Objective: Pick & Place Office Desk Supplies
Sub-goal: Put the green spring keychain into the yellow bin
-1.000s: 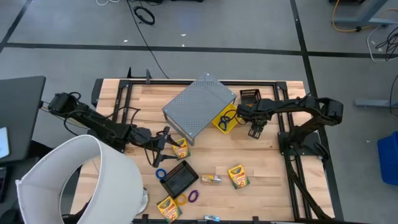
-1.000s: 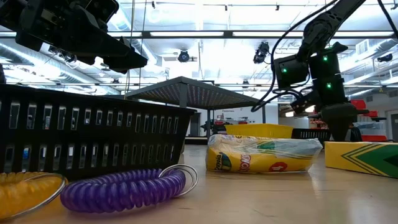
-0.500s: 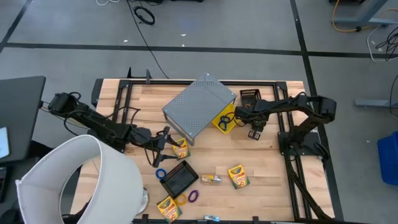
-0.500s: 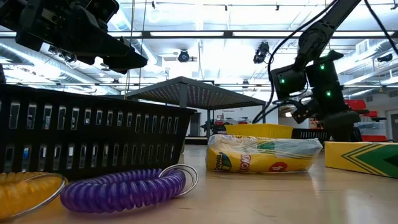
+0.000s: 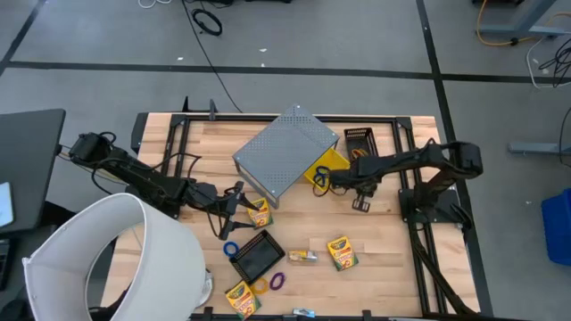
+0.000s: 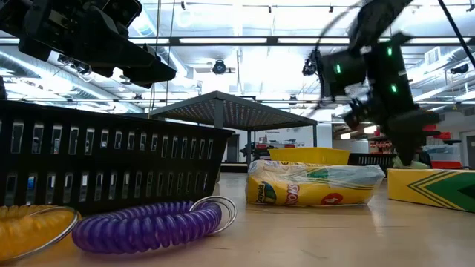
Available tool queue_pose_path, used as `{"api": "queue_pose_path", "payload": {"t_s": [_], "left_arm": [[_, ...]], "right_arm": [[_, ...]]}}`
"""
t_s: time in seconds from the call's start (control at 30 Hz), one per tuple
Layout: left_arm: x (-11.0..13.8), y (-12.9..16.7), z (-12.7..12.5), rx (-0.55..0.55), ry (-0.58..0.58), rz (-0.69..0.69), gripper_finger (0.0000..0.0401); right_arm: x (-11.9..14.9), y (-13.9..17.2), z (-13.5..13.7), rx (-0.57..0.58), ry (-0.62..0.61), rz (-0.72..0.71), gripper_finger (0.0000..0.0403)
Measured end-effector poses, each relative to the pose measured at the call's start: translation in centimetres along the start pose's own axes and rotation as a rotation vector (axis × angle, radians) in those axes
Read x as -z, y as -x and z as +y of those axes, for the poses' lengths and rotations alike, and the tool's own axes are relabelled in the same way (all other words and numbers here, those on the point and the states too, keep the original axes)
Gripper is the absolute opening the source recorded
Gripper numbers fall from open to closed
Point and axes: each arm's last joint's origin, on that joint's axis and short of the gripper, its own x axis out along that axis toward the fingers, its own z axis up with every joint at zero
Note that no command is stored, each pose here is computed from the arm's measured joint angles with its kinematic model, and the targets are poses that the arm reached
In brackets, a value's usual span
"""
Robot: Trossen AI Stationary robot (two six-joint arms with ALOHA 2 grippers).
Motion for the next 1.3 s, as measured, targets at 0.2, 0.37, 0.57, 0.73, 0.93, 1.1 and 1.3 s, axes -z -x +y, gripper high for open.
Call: {"api": "queue_pose_path", "payload": {"t_s": [0.2,0.37,0.57,0.73,0.93,1.1,1.3], "left_arm": [[0.0,0.0,0.0,0.005,0.000,0.000,0.0250],[0.0,0.0,0.0,0.005,0.000,0.000,0.0250],[0.0,0.0,0.0,0.005,0.000,0.000,0.0250],[0.0,0.0,0.0,0.006,0.000,-0.001,0.0250],[0.0,0.0,0.0,0.006,0.000,0.000,0.0250],[0.0,0.0,0.0,0.005,0.000,0.000,0.0250],[0.0,0.0,0.0,0.005,0.000,0.000,0.0250]], "right_arm": [[-1.1,5.5,2.8,0.054,0.065,-0.184,0.0001],[-2.6,9.7,3.5,0.057,0.101,-0.405,0.0001],[-4.6,9.9,2.2,-0.015,0.141,-0.534,0.0000],[-5.5,8.3,0.5,-0.014,0.133,-0.545,0.0000],[-6.1,6.0,-0.9,-0.062,0.115,-0.549,0.0001],[-6.1,5.2,-1.1,-0.053,0.135,-0.548,0.0037],[-6.2,5.4,-0.7,-0.047,0.154,-0.578,0.0126]]}}
